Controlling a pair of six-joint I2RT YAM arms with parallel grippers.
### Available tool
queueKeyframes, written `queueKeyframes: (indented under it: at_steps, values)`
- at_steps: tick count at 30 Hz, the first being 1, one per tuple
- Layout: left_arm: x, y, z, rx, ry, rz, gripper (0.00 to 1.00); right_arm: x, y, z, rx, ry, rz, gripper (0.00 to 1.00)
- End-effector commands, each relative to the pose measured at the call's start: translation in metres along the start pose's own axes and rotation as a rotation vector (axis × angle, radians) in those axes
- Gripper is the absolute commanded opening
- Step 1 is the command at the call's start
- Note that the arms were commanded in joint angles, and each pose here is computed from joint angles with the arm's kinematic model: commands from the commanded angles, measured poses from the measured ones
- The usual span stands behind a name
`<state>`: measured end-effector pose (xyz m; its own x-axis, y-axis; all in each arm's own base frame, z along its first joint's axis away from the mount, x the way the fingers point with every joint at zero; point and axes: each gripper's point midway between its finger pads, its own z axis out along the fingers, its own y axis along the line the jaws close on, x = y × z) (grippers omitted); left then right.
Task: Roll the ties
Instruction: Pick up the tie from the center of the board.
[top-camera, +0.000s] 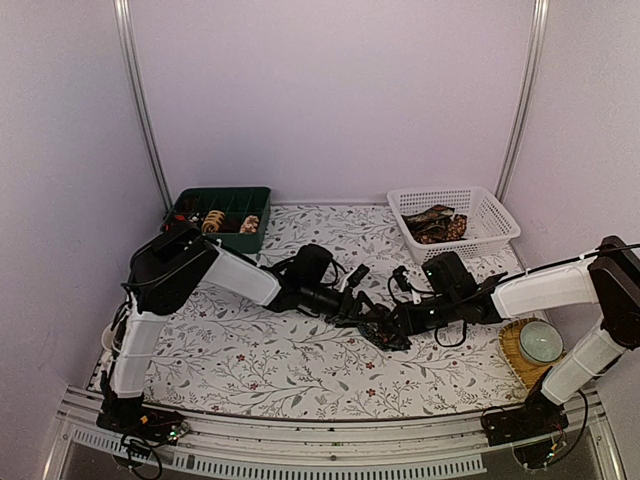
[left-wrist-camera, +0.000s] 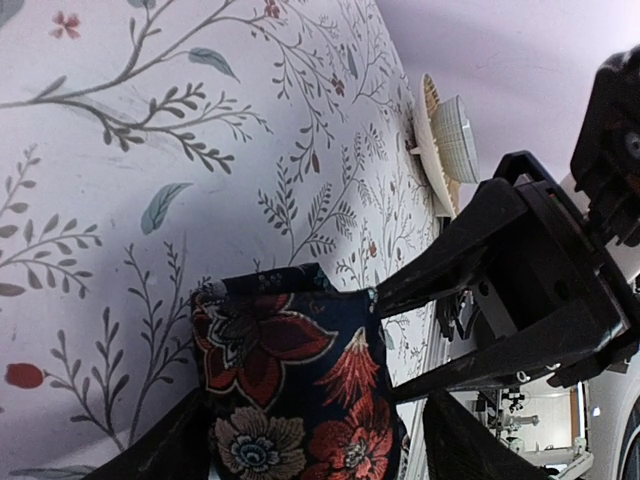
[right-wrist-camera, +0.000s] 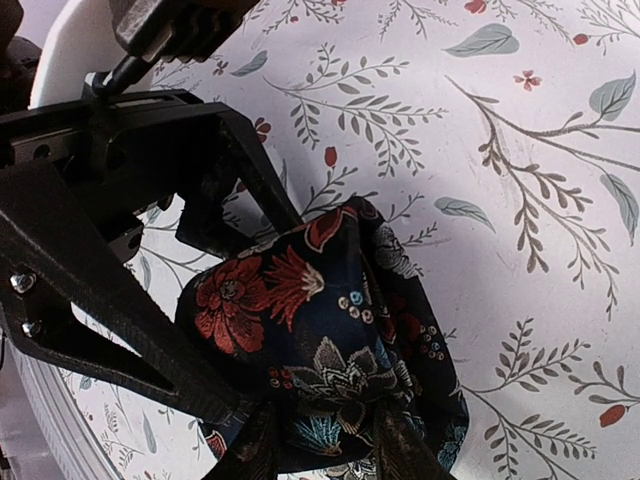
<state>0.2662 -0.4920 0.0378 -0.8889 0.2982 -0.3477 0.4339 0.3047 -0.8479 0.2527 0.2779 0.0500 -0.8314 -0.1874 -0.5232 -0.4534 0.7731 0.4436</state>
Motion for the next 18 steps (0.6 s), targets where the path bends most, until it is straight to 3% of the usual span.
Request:
queueKeyframes:
  at_steps: [1,12,18]
  values:
    - [0.04,0.044,0.01,-0.072,0.104,-0.168,0.71,0.03,-0.019,0.009,0.076,0.085,-0.003,0.32]
    - [0.055,0.05,0.021,-0.063,0.144,-0.21,0.69,0.031,-0.019,0.009,0.082,0.084,-0.015,0.32]
    - [0.072,0.064,0.024,-0.17,0.207,-0.189,0.69,0.03,-0.018,0.009,0.083,0.08,-0.019,0.32]
